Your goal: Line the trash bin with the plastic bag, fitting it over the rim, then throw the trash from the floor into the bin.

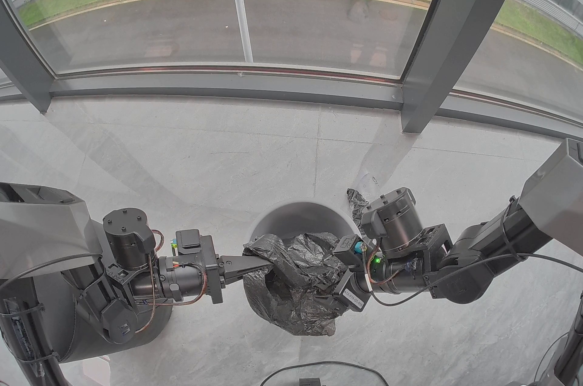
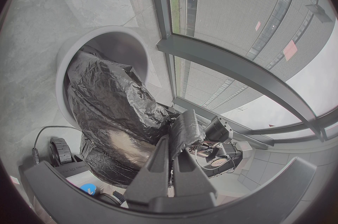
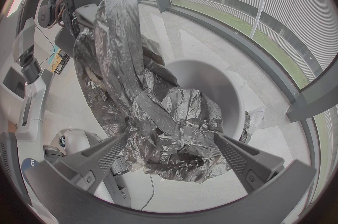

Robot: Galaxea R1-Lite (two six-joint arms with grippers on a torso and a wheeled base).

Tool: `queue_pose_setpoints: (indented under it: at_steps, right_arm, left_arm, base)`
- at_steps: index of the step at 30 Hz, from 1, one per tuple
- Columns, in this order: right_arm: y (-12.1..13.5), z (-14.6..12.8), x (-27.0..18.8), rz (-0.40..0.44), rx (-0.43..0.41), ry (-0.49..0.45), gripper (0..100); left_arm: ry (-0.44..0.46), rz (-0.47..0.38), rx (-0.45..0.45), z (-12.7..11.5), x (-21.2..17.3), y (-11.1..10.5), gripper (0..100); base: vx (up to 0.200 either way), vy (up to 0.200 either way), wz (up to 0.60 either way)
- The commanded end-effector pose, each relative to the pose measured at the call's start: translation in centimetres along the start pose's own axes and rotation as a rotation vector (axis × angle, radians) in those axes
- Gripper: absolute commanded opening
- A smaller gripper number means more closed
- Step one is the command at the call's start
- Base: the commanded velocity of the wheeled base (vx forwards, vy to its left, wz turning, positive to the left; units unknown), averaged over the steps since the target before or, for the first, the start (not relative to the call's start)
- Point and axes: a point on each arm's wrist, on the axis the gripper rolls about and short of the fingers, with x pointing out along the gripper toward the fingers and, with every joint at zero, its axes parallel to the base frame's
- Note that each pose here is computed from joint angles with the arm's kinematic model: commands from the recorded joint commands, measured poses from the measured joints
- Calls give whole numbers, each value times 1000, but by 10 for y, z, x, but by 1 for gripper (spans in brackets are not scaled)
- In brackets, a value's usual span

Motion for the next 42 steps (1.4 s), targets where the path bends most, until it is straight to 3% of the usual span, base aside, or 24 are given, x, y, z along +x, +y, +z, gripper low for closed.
queue_pose_setpoints:
  at_steps: [1,7,8,20,23,31,38,41,42]
  right_arm:
    - [0,-3,16,3,4,21,100]
    - [-9,0,30,-28,24,19,100]
    - [-9,0,30,-28,24,19,0]
    - [-10,4,22,-38,31,0,0]
    - [-19,7,18,-73,46,-12,0]
    - [-50,13,8,-166,127,-104,0]
    - [-58,16,7,-181,141,-122,0]
    - [-59,17,7,-184,142,-126,0]
    - [-59,18,6,-184,141,-127,0]
  left_arm:
    - [-1,0,0,0,0,0,0]
    - [-1,0,0,0,0,0,0]
    - [0,1,-1,0,0,0,0]
    - [0,-3,8,-1,-1,-2,0]
    - [-7,0,33,-1,1,-2,0]
    - [-60,36,263,13,-8,10,0]
    - [-148,50,445,33,-13,7,0]
    - [-224,95,503,35,-7,0,0]
    - [-270,151,544,34,-1,-2,0]
  base:
    - [0,0,0]
    - [0,0,0]
    - [0,0,0]
    - [0,0,0]
    - [0,0,0]
    - [0,0,0]
    - [0,0,0]
    - [0,0,0]
    - [0,0,0]
